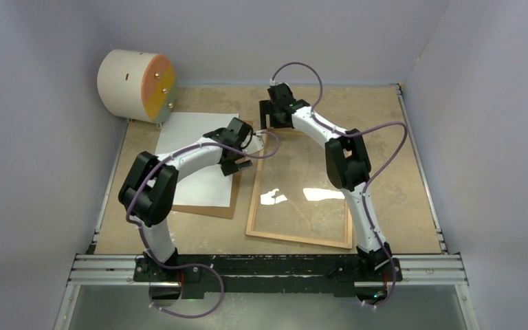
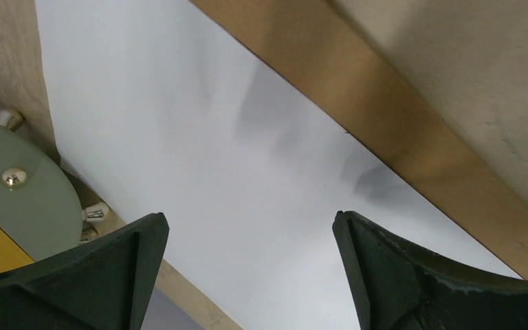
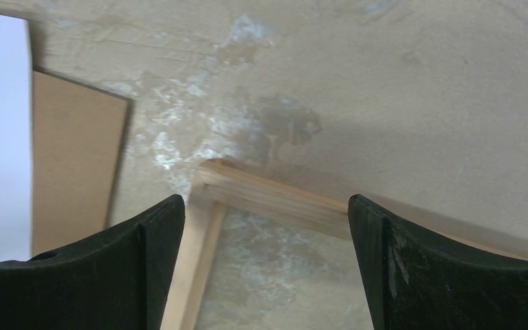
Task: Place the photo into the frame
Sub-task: Move the photo to the center of the board, then adjust the photo frame at the center of the board.
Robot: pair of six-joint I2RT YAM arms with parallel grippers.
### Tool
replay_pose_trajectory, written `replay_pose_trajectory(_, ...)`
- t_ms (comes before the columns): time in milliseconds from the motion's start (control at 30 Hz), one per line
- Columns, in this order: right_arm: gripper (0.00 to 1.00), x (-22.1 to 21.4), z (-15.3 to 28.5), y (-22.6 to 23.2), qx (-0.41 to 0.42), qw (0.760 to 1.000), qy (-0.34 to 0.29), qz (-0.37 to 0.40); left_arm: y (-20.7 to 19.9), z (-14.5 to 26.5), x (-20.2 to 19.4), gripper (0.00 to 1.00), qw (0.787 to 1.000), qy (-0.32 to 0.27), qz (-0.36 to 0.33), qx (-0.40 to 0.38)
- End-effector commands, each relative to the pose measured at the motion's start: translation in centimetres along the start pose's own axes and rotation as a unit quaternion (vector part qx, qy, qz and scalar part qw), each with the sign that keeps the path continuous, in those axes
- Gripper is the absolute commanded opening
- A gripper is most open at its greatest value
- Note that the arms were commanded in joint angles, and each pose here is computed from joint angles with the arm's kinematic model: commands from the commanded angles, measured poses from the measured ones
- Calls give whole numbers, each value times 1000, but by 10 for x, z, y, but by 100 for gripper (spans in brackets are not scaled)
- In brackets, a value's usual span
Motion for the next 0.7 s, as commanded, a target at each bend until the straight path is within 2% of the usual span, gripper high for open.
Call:
replay_pose_trajectory(0, 91, -2, 7, -37, -33, 998, 19, -41, -24, 65, 38, 100, 995, -63, -40, -67)
replay_pose_trajectory(100, 91, -4, 7, -71, -29, 992, 30, -118, -80, 90, 37, 100, 983, -75, -89, -141)
replay_pose_trajectory(233, 92, -9, 12, -108, -63, 984, 28, -161, -142, 113, 24, 100, 963, -95, -156, -197)
replay_pose_trajectory(433, 91, -19, 13, -147, -96, 971, 41, -216, -187, 142, 12, 100, 944, -104, -198, -243)
replay_pose_trajectory(667, 90, -38, 11, -172, -132, 960, 66, -236, -221, 164, -5, 100, 934, -101, -254, -229)
Point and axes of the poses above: each gripper's point midway between its finger pads, its own z axis back along the fingers, its own y axis along the line the jaws close on, x = y × z, the point moved 4 cm from there along z, back along the fingers, and after that the axes turned 6 degrees about z, right-handed, at the moved point
